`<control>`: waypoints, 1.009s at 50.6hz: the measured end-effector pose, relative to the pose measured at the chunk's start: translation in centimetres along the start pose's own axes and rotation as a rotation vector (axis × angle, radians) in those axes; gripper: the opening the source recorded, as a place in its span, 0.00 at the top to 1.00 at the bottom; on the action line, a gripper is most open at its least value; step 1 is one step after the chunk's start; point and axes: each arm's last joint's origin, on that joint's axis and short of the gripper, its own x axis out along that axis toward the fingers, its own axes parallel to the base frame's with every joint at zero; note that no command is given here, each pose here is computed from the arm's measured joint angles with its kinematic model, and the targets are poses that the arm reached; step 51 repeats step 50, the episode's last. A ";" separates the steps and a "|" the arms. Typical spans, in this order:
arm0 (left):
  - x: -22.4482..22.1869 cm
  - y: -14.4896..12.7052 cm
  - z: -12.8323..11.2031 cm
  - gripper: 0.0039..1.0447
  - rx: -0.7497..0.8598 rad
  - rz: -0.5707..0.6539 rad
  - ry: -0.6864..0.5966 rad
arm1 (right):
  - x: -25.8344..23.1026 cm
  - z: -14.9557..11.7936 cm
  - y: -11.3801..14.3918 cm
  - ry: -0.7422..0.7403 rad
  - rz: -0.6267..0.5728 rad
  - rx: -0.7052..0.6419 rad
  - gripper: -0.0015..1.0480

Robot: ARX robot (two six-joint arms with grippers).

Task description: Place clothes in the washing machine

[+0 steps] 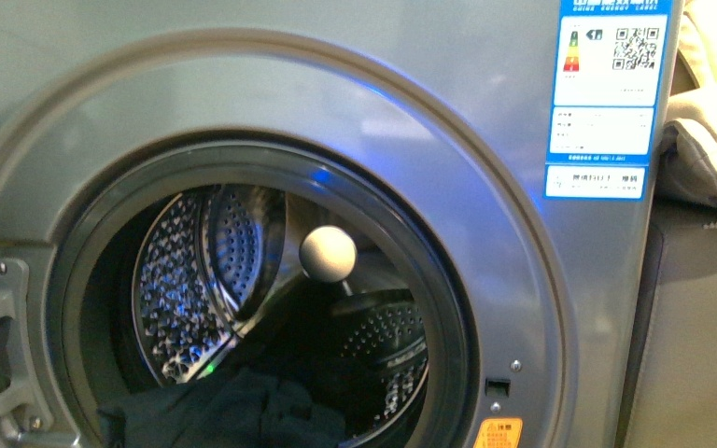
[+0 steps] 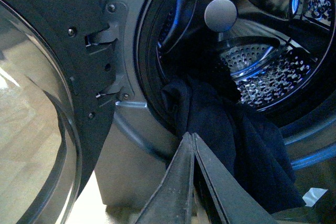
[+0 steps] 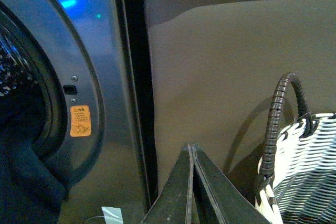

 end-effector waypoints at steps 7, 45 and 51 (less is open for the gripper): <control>0.0 0.0 0.0 0.93 0.000 0.000 0.000 | 0.0 0.0 0.0 0.000 0.000 -0.002 0.91; 0.0 0.0 0.0 0.06 0.000 0.000 0.000 | 0.0 0.0 0.0 0.000 0.000 -0.001 0.07; 0.0 0.0 0.0 0.06 0.000 0.000 0.000 | 0.0 0.0 0.0 0.000 0.000 -0.001 0.07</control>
